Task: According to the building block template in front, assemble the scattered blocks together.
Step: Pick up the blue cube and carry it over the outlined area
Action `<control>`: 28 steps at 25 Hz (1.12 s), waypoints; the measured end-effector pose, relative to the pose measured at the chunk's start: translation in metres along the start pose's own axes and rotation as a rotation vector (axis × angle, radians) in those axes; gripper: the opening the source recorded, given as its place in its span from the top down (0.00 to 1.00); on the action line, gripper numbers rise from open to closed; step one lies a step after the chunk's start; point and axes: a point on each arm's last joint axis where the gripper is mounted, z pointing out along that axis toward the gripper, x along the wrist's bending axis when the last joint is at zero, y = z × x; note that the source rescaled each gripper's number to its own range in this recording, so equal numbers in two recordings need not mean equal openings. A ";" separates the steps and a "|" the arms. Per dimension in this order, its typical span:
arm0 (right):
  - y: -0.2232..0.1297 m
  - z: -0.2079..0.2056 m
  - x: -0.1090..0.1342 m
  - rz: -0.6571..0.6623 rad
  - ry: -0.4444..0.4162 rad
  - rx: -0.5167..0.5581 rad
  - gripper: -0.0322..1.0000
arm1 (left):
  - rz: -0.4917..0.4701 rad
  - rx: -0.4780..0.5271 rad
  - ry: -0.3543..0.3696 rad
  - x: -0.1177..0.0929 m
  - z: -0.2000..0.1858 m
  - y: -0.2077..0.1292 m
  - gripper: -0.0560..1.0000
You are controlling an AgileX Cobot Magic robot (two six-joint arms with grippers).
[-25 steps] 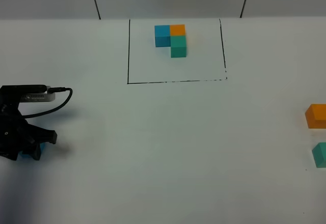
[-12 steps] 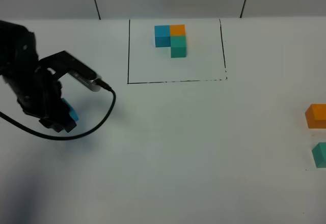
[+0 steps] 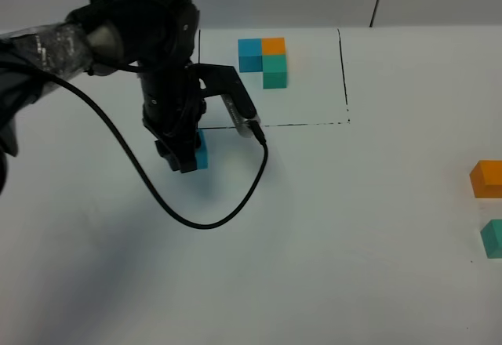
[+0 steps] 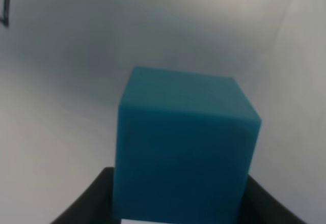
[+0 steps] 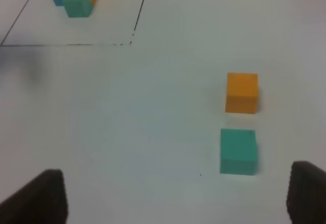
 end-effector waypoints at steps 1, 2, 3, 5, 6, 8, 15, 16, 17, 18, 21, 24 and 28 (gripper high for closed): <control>0.000 0.000 0.000 0.000 0.000 0.000 0.24 | 0.025 -0.004 0.008 0.000 0.000 0.010 0.95; 0.000 0.000 0.000 0.000 0.000 0.000 0.24 | 0.048 -0.015 0.021 0.000 -0.003 0.019 0.95; 0.000 0.000 0.000 0.000 0.000 0.000 0.24 | 0.070 -0.021 0.034 -0.001 -0.003 0.028 0.95; 0.000 0.000 0.000 0.000 0.000 0.000 0.24 | 0.112 -0.031 0.054 -0.003 -0.001 0.042 0.95; 0.000 0.000 0.000 0.000 0.000 0.000 0.24 | 0.128 -0.039 0.063 -0.005 -0.002 0.049 0.95; 0.000 0.000 0.000 0.000 0.000 0.000 0.25 | 0.152 -0.046 0.071 -0.009 0.001 0.060 0.95; 0.000 0.000 0.000 0.000 0.000 0.000 0.25 | 0.155 -0.051 0.075 -0.016 0.012 0.076 0.95; 0.000 0.000 0.000 0.000 0.000 0.000 0.25 | 0.152 -0.056 0.079 -0.016 0.013 0.077 0.95; 0.000 0.000 0.000 0.000 0.000 0.000 0.25 | 0.151 -0.062 0.083 -0.017 0.013 0.079 0.95; 0.000 0.000 0.000 0.000 0.000 0.000 0.25 | 0.150 -0.067 0.087 -0.018 0.014 0.080 0.95; 0.000 0.000 0.000 0.000 0.000 0.000 0.25 | 0.152 -0.082 0.096 -0.021 0.014 0.084 0.95; 0.000 0.000 0.000 0.000 0.000 0.000 0.26 | 0.151 -0.080 0.094 -0.020 0.019 0.086 0.95; 0.000 0.000 0.000 0.000 0.000 0.000 0.26 | 0.144 -0.049 0.071 -0.020 0.038 0.089 0.95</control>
